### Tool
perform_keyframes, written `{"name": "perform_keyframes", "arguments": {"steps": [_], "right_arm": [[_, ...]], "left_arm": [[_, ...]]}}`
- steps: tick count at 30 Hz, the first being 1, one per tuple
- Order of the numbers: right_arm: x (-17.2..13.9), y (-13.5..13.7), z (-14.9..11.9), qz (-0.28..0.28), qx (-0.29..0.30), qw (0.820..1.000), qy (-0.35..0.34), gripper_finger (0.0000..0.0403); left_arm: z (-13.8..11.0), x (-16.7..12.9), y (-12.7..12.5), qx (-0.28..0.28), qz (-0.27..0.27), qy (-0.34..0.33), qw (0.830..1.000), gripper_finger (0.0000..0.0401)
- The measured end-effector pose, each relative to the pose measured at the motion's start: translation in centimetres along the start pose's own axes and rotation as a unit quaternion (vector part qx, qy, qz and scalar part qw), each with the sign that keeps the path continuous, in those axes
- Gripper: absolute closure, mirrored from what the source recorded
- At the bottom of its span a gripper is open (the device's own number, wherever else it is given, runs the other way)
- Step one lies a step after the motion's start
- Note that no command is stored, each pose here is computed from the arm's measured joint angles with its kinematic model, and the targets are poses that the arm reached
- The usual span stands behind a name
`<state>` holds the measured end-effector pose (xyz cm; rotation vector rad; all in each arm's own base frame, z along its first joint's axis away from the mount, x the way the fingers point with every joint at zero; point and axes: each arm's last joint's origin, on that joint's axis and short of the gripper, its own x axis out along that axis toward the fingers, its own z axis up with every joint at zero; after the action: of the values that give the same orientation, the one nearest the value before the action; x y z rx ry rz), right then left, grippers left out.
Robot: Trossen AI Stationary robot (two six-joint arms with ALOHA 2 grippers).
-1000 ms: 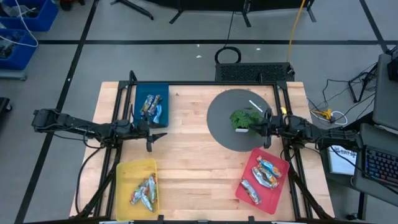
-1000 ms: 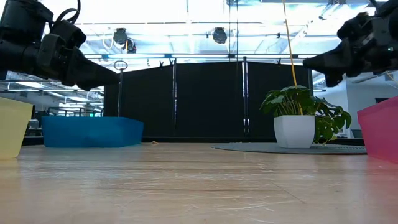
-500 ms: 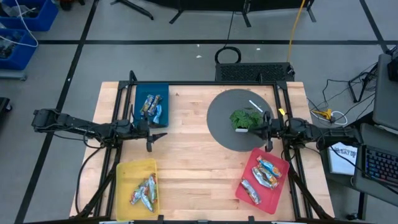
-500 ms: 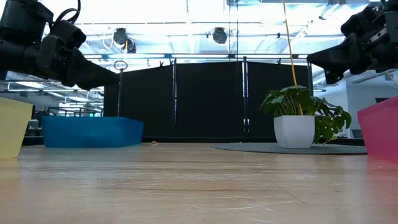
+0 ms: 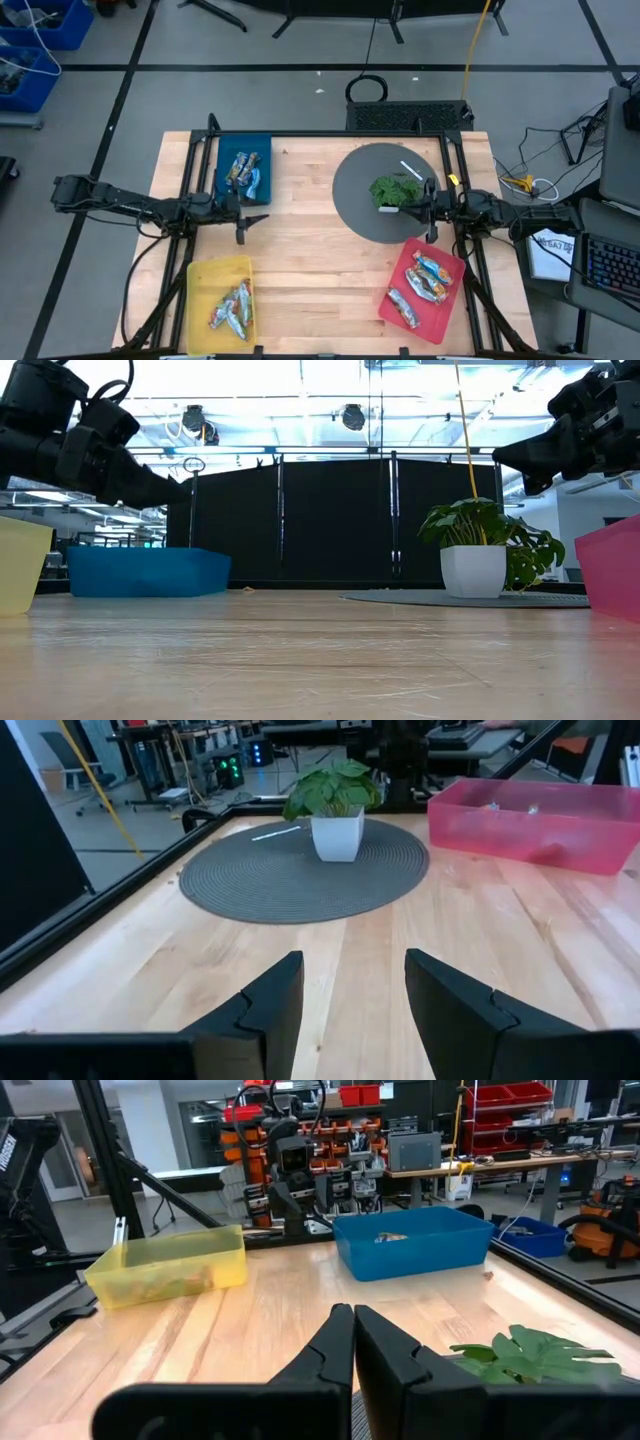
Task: Pick and place Granola Bars by type
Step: Return to Home Position
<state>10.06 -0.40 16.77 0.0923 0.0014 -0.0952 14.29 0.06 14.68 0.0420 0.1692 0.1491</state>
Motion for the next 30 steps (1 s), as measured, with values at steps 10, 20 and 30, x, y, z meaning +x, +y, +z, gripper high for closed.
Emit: {"name": "perform_keyframes", "arguments": {"steps": [10, 20, 30], "right_arm": [[0.0, 0.0, 0.01, 0.0, 0.0, 1.0, 0.0, 0.0396], [0.0, 0.0, 0.01, 0.0, 0.0, 1.0, 0.0, 0.0396], [0.0, 0.0, 0.01, 0.0, 0.0, 1.0, 0.0, 0.0396]], "left_arm": [[0.05, 0.0, 0.0, -0.015, 0.0, -0.002, 1.0, 0.0222], [0.06, 0.0, 0.0, -0.015, 0.0, -0.003, 1.0, 0.0222], [0.06, 0.0, 0.0, -0.015, 0.0, -0.003, 1.0, 0.0222]]}}
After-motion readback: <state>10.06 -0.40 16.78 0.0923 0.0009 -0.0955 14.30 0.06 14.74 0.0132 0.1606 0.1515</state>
